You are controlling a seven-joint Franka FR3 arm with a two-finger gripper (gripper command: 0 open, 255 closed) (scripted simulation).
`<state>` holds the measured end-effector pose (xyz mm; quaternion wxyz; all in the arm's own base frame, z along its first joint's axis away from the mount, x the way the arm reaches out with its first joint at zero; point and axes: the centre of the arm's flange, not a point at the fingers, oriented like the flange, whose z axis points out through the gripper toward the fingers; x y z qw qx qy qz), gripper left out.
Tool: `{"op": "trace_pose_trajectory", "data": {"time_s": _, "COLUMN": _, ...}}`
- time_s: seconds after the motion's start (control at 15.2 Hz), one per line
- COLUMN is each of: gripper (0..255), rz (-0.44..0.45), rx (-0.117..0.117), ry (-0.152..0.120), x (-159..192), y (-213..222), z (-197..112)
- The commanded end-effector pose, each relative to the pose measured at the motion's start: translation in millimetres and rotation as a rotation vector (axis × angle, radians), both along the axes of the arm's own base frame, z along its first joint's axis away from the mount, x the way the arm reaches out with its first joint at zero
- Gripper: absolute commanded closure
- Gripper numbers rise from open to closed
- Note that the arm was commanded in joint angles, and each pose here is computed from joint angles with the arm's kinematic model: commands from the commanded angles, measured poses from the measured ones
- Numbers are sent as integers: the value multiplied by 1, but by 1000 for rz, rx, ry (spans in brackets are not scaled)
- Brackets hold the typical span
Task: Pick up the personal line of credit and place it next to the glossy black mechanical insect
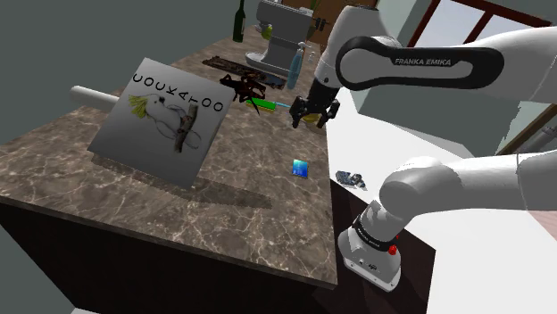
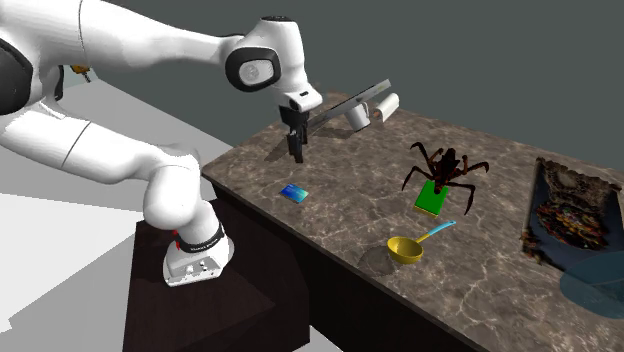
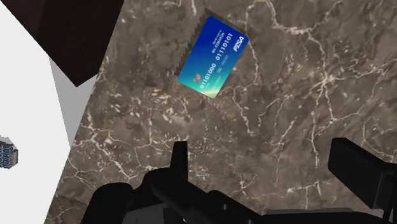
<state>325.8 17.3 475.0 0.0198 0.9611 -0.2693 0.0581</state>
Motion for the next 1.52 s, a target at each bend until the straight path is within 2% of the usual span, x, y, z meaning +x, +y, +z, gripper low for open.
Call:
{"op": "trace_pose_trajectory", "data": {"time_s": 0.0, "gripper": 0, "rz": -121, "rx": -7, "ry": -2, "x": 0, "y": -4, "z": -26}}
{"op": "trace_pose_trajectory", "data": {"time_s": 0.46, "gripper": 0, "rz": -502, "rx": -31, "ry": -1, "x": -4, "y": -20, "z": -110}}
{"op": "trace_pose_trajectory", "data": {"time_s": 0.99, "gripper": 0, "rz": -502, "rx": -31, "ry": -1, "x": -2, "y": -25, "z": -150}}
{"op": "trace_pose_trajectory", "data": {"time_s": 1.45, "gripper": 0, "rz": -502, "rx": -31, "ry": -1, "x": -2, "y": -25, "z": -150}}
